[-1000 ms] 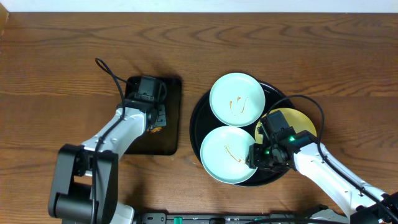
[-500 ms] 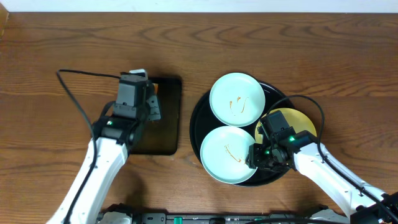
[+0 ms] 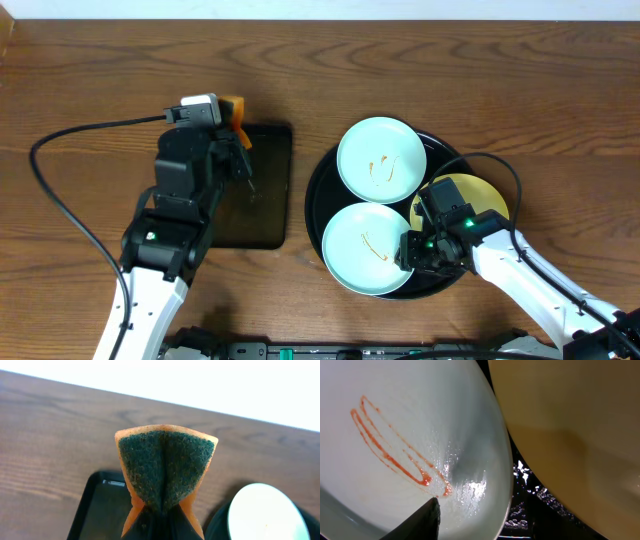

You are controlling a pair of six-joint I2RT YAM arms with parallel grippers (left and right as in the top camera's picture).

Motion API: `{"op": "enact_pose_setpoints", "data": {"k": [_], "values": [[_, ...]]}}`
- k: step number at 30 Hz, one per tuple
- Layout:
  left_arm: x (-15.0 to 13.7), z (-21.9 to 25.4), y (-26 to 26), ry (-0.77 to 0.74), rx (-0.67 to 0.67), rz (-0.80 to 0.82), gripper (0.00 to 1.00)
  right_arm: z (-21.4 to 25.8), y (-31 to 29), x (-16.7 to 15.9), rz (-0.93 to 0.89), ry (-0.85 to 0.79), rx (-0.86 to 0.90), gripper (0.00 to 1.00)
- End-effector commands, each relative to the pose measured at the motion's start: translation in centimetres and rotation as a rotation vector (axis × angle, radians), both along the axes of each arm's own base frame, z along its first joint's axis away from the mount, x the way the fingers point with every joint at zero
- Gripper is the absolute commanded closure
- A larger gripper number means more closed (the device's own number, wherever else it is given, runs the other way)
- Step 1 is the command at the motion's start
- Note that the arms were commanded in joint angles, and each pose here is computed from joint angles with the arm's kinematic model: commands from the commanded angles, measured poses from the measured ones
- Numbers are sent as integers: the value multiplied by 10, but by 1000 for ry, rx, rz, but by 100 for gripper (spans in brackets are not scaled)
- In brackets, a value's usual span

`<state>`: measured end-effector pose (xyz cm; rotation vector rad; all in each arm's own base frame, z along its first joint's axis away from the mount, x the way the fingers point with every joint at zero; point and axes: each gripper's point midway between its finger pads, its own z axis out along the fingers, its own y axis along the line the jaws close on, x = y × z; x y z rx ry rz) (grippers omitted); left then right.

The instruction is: Clean dirty plates on tray and stack at the side

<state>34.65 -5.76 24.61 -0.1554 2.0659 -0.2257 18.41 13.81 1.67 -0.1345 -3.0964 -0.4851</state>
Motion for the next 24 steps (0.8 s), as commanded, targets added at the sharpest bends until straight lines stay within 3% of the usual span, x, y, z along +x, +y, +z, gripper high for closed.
{"op": "enact_pose_setpoints", "data": {"k": [1,14,24], "values": [[0,22,0,-79,-14,0,92,-2,1,-3,2,10,-6,47],[2,28,-1,-105,-19,0,92,-2,1,-3,2,10,-6,47],[7,-23,-2,71,6,6,92,-2,1,-3,2,10,-6,47]]}}
